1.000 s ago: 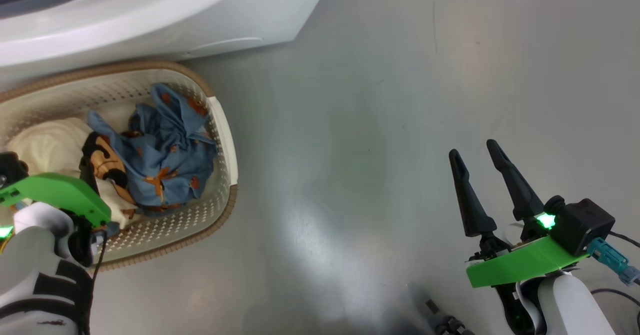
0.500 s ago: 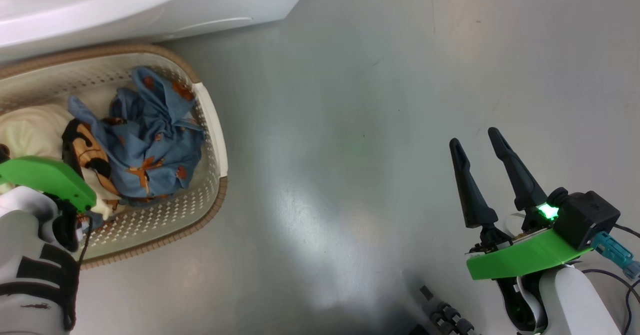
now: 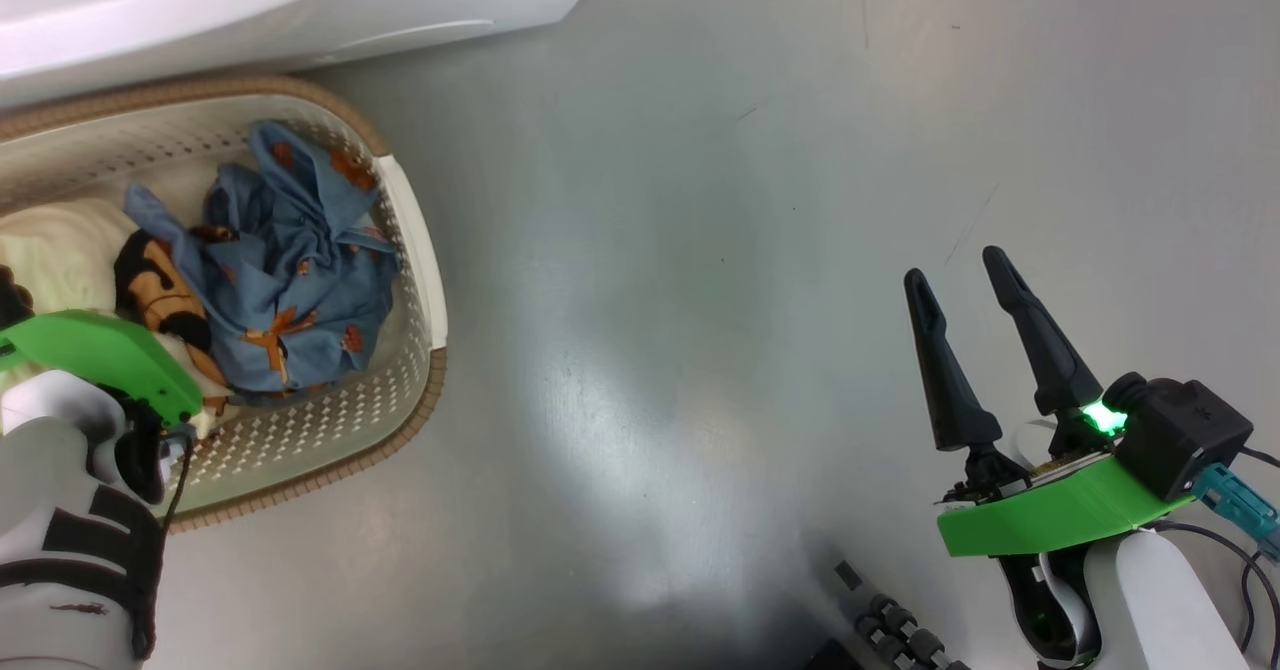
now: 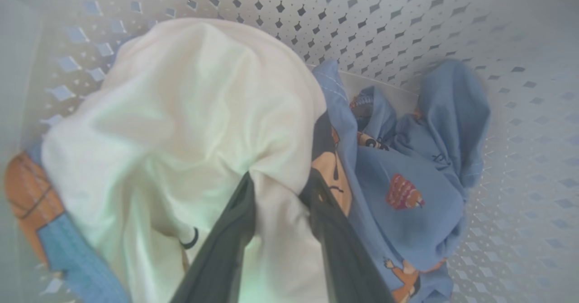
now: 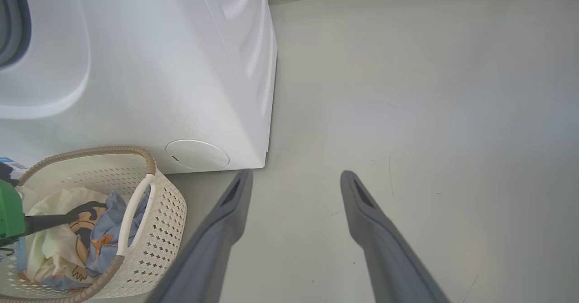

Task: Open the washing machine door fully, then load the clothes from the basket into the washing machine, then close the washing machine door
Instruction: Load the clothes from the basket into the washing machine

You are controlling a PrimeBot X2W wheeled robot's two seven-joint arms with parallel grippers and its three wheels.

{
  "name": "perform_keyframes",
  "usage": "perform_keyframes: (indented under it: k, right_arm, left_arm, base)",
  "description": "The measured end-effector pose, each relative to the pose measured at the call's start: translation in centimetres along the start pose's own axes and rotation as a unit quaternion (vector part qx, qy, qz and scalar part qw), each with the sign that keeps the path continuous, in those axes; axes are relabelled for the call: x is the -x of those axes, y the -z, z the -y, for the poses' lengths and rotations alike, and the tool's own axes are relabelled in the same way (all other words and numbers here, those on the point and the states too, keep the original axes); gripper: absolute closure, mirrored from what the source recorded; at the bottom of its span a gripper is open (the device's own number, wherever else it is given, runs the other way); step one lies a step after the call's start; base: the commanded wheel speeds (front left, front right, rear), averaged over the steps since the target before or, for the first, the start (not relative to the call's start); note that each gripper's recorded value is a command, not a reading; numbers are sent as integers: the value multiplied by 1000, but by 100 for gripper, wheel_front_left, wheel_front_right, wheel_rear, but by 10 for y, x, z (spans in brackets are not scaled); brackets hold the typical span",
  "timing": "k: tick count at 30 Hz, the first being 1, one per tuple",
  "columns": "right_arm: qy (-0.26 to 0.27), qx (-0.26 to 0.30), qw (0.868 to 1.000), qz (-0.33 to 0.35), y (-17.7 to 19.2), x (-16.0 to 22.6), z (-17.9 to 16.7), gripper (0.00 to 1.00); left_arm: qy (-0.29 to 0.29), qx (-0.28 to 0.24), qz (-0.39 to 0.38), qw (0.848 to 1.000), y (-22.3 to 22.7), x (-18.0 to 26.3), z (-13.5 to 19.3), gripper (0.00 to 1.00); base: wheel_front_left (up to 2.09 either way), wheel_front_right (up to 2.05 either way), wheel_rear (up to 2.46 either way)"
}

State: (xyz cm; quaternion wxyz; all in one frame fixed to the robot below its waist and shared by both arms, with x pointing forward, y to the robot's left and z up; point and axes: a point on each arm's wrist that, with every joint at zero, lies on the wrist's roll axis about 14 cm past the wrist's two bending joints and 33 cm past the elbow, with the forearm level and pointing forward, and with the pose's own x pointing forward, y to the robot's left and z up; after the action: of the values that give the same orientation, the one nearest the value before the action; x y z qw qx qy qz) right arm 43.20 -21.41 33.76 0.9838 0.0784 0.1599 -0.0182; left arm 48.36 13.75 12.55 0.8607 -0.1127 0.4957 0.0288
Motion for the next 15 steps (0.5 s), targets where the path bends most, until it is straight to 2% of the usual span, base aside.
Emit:
perform_keyframes:
  k: [1, 2, 3, 9, 15]
  right_arm:
    - [0, 0, 1000, 1, 0, 0, 0, 0]
    - [0, 0, 1000, 1, -1, 0, 0, 0]
    - [0, 1, 1000, 1, -1, 0, 0, 0]
    - [-1, 1, 1000, 4, -2, 0, 0, 0]
    - [-6, 0, 1000, 14, -10, 0, -4, 0]
  left_arm:
    - [0, -1, 0, 1000, 0, 0, 0, 67]
    - [1, -2, 0, 1000, 1, 0, 0, 89]
    - [1, -3, 0, 1000, 1, -1, 1, 100]
    - [6, -6, 8, 1000, -2, 1, 2, 100]
    - [16, 2, 47, 999, -17, 10, 7, 100]
  base:
    - [0, 0, 0]
    - [0, 0, 0]
    - [0, 0, 0]
    - [0, 0, 0]
    - [0, 0, 0]
